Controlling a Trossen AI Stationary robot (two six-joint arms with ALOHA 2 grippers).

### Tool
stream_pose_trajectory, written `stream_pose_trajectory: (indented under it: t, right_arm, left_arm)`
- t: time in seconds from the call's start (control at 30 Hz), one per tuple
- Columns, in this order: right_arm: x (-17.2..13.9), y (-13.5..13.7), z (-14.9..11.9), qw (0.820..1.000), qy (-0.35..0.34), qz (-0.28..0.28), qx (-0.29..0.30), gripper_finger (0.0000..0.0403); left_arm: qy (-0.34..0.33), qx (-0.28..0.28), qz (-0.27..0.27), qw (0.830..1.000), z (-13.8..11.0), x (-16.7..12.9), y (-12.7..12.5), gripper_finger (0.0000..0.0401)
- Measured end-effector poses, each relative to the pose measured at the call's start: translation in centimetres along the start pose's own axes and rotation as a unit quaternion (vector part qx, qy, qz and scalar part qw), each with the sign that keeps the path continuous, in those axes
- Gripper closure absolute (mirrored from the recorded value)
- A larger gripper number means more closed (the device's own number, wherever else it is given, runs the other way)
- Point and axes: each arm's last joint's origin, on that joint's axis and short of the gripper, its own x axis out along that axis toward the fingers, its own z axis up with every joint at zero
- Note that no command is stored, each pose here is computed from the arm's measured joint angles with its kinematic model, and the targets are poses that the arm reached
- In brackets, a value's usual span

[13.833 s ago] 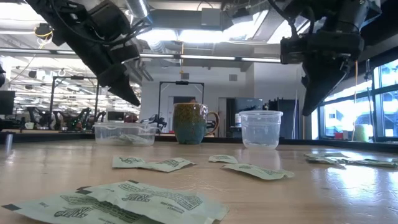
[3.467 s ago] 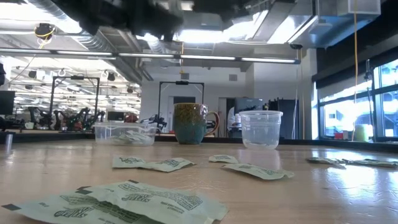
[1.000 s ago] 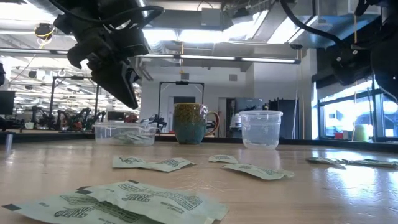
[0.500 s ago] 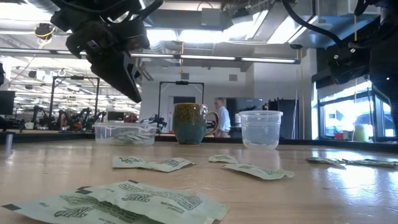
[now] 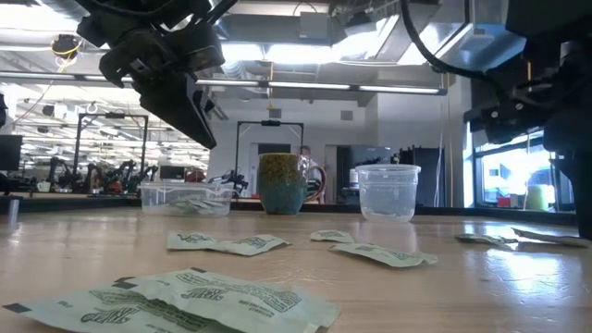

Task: Pick and place Stevia / Truvia into bins
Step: Put the green stevia packet into the right transparent container

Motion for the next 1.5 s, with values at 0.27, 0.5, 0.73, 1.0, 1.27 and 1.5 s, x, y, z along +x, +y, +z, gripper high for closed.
stream_pose_trajectory:
  t: [0.27,0.5,0.73,1.0,1.27,1.5]
  right_arm:
    - [-0.6,0.0,0.1,1.000,0.004,0.006,0.012,0.0293]
    - [-1.0,0.4,0.3,1.000,0.001,0.019,0.016,0.0293]
    - [-1.1,0.4,0.3,0.999,0.001,0.019,0.035,0.0293]
    - [-1.1,0.7,0.4,0.998,-0.003,0.033,0.044,0.0293]
    - [-0.4,0.4,0.6,0.996,-0.008,0.048,0.068,0.0293]
    - [-0.3,0.4,0.6,0.996,-0.007,0.051,0.079,0.0298]
  left_arm:
    - [0.000,0.000,0.000,1.000,0.0,0.0,0.0,0.0337]
    - [0.000,0.000,0.000,1.000,0.0,0.0,0.0,0.0339]
    - [0.000,0.001,0.000,1.000,0.0,0.0,0.0,0.0338]
    - [0.000,0.000,0.003,1.000,0.0,0.0,0.0,0.0342]
    - [0.000,0.000,0.003,1.000,0.0,0.0,0.0,0.0343]
    - [0.001,0.000,0.003,1.000,0.0,0.0,0.0,0.0343]
